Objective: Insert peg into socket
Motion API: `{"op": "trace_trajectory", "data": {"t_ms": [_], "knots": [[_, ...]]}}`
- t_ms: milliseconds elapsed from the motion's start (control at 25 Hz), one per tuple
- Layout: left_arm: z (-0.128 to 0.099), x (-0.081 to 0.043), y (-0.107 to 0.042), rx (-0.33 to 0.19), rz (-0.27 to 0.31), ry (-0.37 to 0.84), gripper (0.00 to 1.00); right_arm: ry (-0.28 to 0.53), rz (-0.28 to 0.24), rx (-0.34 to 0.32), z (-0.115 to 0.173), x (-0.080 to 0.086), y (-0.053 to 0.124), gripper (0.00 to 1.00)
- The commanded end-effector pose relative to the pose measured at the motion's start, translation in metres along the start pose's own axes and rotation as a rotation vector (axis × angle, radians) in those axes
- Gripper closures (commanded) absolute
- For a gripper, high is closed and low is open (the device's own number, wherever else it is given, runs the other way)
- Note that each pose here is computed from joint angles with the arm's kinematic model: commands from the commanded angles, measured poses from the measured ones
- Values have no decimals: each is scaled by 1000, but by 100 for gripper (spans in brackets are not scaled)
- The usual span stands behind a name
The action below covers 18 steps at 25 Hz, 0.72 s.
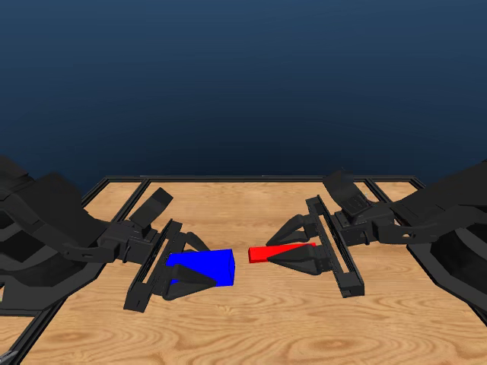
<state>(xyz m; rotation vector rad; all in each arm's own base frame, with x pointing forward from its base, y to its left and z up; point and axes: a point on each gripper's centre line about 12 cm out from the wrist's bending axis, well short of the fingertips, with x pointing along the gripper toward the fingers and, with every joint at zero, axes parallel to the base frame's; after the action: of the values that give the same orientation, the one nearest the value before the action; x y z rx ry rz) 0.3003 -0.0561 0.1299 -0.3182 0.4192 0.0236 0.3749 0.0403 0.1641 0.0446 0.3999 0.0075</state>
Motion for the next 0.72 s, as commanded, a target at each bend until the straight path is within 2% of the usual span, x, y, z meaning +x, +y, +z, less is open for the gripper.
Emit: {"op": "trace_trajectory", "data": {"t_ms": [40, 120, 280, 440, 520, 560, 600, 720], "knots": [[17, 6, -10, 16, -29, -41, 100, 1, 30, -8, 19, 17, 8, 100], [17, 8, -13, 27, -37, -39, 100, 21, 54, -23, 19, 24, 15, 100], [22, 11, -15, 36, -40, -44, 100, 27, 65, 3, 20, 51, 21, 100], [27, 14, -21, 53, -55, -46, 100, 14, 98, -12, 34, 87, 35, 100], [31, 13, -24, 51, -65, -41, 100, 30, 113, -26, 38, 98, 41, 100], [22, 14, -21, 58, -53, -19, 100, 45, 112, -29, 38, 100, 40, 100], [29, 13, -26, 54, -68, -39, 100, 63, 118, -19, 35, 100, 43, 0], [20, 10, -23, 47, -61, -5, 100, 141, 115, 24, 22, 91, 42, 0]]}}
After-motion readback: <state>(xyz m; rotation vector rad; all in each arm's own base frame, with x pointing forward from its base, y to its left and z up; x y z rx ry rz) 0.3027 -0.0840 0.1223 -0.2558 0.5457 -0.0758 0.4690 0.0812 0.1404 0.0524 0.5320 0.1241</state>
